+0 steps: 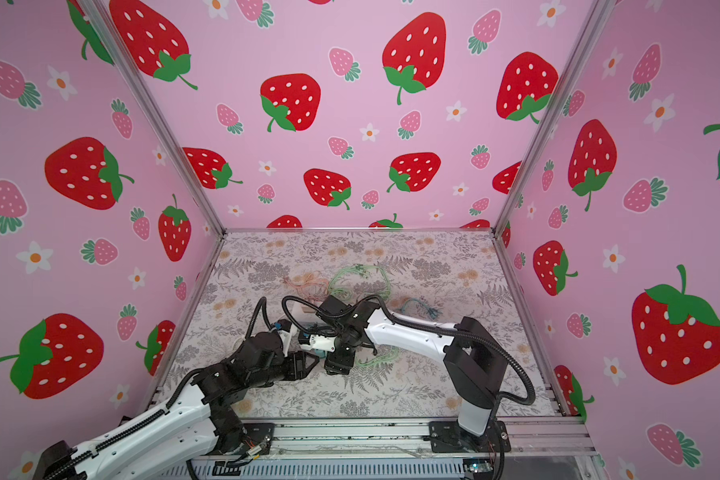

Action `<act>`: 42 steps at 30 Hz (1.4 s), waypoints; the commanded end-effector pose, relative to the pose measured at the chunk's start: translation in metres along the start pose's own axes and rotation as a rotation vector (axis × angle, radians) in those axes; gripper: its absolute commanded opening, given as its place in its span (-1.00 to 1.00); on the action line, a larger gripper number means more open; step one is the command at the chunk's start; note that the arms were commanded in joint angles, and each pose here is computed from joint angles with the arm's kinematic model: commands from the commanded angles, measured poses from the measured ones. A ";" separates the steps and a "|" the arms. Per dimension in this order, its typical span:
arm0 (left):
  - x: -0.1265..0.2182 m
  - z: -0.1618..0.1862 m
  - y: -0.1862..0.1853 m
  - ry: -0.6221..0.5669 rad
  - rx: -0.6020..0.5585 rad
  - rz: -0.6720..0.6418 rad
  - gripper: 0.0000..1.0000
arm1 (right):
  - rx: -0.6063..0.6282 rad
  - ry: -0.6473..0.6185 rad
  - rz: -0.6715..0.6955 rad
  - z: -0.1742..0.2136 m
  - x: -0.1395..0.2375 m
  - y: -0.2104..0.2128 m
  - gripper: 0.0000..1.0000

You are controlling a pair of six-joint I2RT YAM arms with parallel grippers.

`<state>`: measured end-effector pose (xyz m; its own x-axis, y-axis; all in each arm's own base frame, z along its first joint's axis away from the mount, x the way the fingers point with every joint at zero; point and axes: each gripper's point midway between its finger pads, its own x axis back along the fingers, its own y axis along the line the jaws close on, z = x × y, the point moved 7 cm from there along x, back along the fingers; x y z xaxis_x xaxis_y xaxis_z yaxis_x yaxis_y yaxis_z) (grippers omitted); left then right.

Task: Insert the plug
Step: 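Press the green charger down into the pink socket with the right gripper, then open the right gripper and lift both grippers away from the socket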

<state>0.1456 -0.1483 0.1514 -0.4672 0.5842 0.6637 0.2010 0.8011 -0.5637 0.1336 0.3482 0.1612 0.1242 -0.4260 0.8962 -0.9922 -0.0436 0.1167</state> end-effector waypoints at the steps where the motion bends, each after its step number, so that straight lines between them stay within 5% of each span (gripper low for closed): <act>1: 0.011 -0.010 -0.001 -0.022 -0.028 -0.053 0.19 | -0.022 0.043 -0.046 0.017 0.003 0.009 0.44; 8: 0.019 -0.015 0.002 -0.039 -0.026 -0.069 0.23 | -0.018 0.064 -0.024 0.025 0.003 0.008 0.54; 27: 0.023 -0.010 0.013 -0.068 -0.012 -0.070 0.24 | -0.098 0.185 0.320 0.035 0.014 -0.029 0.88; 37: 0.009 -0.009 0.005 -0.076 -0.026 0.052 0.19 | -0.113 -0.020 0.198 0.026 0.025 -0.020 0.99; 42: 0.003 -0.011 0.003 -0.061 -0.040 0.066 0.18 | -0.151 -0.006 0.140 0.039 0.029 -0.018 0.99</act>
<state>0.1503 -0.1376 0.1523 -0.4985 0.5943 0.6311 0.2274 0.7922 -0.5663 0.1592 0.3070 0.1644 -0.0690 -0.4040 0.9122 -0.9878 0.1559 -0.0057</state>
